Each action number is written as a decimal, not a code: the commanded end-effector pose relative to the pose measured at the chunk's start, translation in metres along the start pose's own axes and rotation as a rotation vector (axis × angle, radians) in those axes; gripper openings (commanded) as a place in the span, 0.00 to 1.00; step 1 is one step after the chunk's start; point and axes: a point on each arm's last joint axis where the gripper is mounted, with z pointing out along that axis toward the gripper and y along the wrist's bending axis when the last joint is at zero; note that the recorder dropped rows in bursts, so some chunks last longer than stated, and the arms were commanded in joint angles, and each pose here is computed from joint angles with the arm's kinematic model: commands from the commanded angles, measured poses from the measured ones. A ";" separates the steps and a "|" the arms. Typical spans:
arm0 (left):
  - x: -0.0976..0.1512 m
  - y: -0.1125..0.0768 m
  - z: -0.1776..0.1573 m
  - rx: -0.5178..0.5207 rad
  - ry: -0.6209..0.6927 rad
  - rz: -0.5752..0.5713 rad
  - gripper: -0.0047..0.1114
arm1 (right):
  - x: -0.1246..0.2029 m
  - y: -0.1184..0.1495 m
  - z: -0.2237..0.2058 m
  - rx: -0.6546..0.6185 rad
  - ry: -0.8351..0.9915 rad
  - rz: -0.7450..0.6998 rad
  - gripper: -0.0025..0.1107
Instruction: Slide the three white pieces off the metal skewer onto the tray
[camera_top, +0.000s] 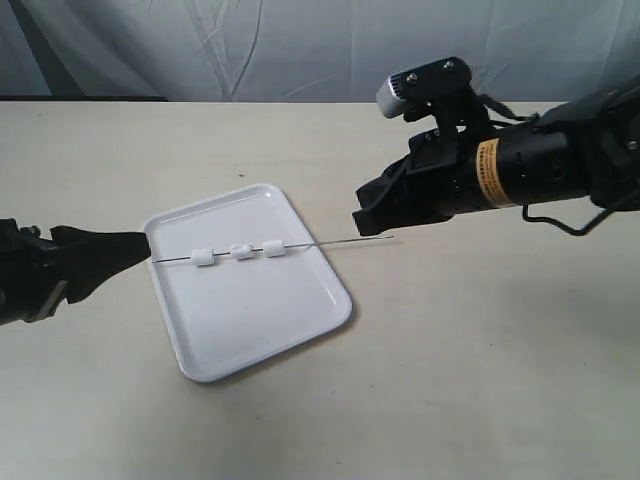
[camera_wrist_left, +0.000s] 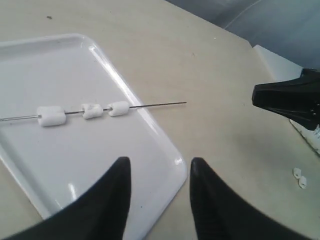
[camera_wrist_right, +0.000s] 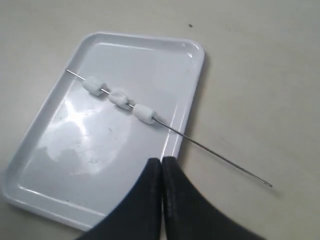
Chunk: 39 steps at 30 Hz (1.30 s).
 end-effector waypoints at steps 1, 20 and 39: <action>0.001 0.007 0.007 -0.014 0.026 -0.045 0.37 | -0.001 -0.007 0.015 0.007 0.019 -0.005 0.03; 0.005 0.004 0.013 0.086 0.065 -0.091 0.37 | -0.024 -0.001 -0.018 0.096 -0.067 -0.777 0.03; 0.005 0.005 0.013 0.075 0.063 -0.027 0.37 | -0.018 -0.062 -0.050 0.794 0.356 -0.850 0.02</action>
